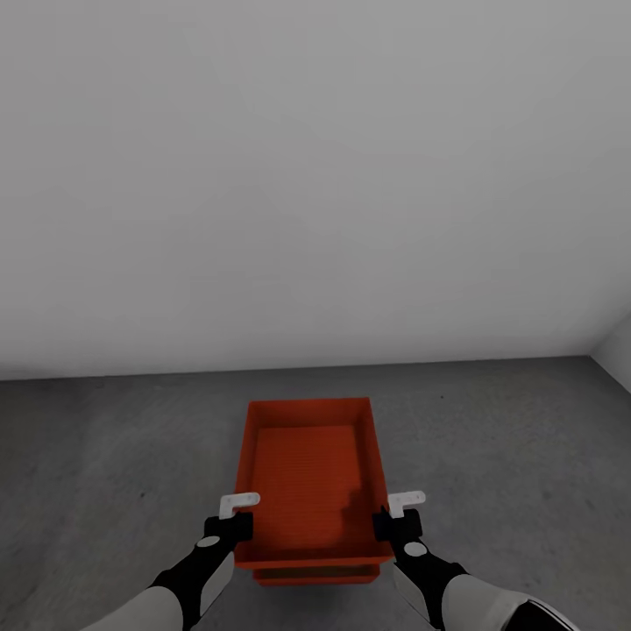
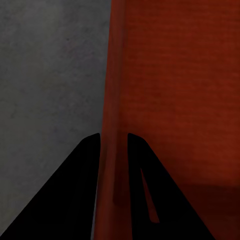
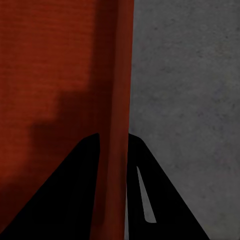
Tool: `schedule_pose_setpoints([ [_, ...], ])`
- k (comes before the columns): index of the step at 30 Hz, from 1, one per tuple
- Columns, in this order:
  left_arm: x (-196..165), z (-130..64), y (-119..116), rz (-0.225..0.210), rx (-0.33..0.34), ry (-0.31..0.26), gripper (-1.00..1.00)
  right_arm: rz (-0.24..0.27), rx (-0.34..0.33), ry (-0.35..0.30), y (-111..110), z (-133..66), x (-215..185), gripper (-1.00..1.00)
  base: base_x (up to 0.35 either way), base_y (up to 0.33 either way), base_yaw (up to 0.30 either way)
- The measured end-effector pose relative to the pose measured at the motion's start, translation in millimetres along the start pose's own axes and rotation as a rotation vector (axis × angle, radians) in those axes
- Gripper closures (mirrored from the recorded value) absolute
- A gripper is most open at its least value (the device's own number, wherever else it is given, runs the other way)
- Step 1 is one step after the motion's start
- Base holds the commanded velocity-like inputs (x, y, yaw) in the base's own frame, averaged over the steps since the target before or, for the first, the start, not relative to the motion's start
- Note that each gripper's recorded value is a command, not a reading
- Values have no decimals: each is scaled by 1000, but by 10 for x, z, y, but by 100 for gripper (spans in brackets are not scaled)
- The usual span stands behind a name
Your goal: Move the two storage containers from the living room to the garage. In the garage, place one container on the floor and stack the other container on top of it (either order is fine).
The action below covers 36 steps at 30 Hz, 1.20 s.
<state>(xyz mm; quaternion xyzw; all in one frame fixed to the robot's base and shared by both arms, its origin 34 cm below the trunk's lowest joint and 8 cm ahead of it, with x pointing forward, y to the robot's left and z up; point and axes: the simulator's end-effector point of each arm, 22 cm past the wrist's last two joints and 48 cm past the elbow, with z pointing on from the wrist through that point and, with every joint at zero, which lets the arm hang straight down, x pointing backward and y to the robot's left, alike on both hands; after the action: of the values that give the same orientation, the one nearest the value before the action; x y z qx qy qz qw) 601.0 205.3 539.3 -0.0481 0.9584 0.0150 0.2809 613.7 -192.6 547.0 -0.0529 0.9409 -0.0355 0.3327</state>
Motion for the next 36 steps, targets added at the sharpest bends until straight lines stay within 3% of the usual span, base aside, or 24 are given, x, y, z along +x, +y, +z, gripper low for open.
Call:
schedule_pose_setpoints([
  [36,320,489,2,1,0,0,100,2,1,0,64,449,371,100,0,0,0],
])
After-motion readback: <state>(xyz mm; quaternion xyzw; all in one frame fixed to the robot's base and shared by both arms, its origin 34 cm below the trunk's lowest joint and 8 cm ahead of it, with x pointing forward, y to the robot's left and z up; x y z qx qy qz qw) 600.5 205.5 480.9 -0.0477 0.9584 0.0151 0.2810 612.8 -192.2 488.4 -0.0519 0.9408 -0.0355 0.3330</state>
